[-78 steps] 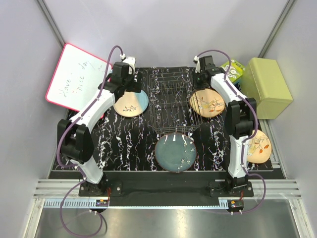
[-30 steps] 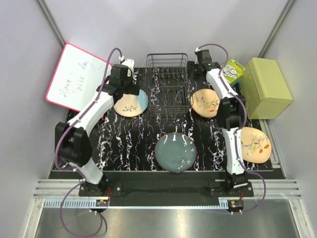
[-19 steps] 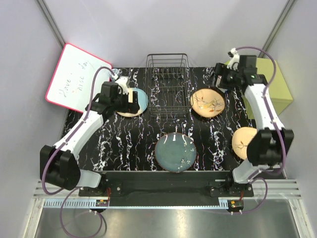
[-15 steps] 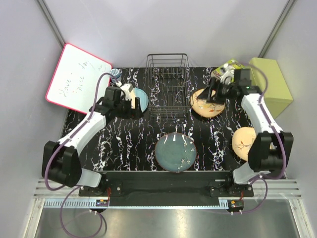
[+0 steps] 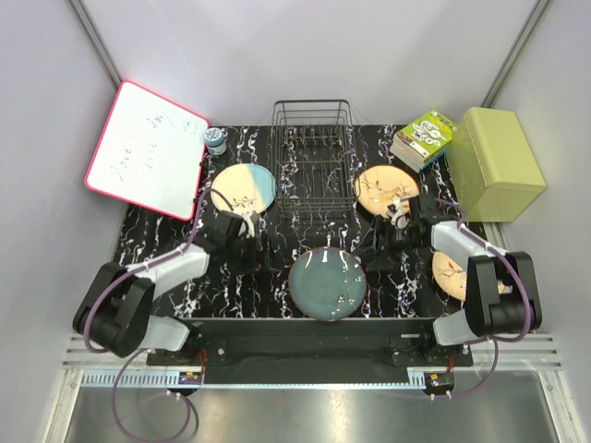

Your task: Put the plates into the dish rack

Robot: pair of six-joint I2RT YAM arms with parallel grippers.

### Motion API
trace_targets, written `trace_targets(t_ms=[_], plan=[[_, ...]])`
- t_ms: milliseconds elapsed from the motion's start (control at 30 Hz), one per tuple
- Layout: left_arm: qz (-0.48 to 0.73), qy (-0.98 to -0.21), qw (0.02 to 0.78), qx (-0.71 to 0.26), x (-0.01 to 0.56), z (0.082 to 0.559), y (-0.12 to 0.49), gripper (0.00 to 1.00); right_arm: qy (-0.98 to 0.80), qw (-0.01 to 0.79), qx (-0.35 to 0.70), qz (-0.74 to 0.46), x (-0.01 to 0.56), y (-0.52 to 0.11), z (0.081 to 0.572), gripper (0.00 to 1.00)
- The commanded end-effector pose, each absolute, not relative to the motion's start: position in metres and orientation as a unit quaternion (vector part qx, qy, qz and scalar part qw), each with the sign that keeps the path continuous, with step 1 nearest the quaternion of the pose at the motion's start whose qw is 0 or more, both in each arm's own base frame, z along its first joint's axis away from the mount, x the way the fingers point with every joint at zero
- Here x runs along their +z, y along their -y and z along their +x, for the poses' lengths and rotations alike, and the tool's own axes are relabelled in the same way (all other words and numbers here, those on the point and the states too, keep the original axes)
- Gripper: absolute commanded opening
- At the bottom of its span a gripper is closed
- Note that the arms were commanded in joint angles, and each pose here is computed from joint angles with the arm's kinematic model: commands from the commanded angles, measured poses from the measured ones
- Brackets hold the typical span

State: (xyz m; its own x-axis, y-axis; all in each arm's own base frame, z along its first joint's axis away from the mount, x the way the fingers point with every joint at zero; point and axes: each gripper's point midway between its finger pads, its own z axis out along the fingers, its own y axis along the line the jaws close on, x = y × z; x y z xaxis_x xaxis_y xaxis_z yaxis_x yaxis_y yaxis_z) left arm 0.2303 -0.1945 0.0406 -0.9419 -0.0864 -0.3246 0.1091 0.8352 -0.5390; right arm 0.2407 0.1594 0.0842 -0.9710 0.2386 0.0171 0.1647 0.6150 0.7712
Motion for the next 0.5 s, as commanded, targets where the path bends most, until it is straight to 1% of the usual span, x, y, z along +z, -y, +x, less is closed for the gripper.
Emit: trace_targets(t_ms=[0,33,100,233,333,400,467], plan=[[-0.008,-0.911,0.213,-0.353,0.051,0.218,0.217,0.84,-0.889,0.058,0.434,0.131,0.087,-0.17,0.226,0.79],[-0.007,-0.903,0.218,-0.369,0.054,0.217,0.222,0.81,-0.89,0.05,0.43,0.143,0.08,-0.169,0.218,0.8],[-0.016,-0.902,0.202,-0.382,0.048,0.208,0.227,0.79,-0.893,0.049,0.42,0.151,0.074,-0.167,0.214,0.8],[-0.007,-0.898,0.188,-0.398,0.054,0.209,0.243,0.79,-0.893,0.028,0.416,0.17,0.063,-0.167,0.208,0.81],[0.0,-0.898,0.169,-0.406,0.054,0.21,0.26,0.76,-0.892,0.01,0.416,0.18,0.057,-0.168,0.204,0.8],[-0.005,-0.897,0.15,-0.416,0.055,0.208,0.271,0.66,-0.89,0.006,0.421,0.178,0.055,-0.17,0.204,0.8],[-0.01,-0.901,0.118,-0.417,0.049,0.195,0.281,0.58,-0.889,-0.006,0.42,0.181,0.051,-0.172,0.202,0.8]])
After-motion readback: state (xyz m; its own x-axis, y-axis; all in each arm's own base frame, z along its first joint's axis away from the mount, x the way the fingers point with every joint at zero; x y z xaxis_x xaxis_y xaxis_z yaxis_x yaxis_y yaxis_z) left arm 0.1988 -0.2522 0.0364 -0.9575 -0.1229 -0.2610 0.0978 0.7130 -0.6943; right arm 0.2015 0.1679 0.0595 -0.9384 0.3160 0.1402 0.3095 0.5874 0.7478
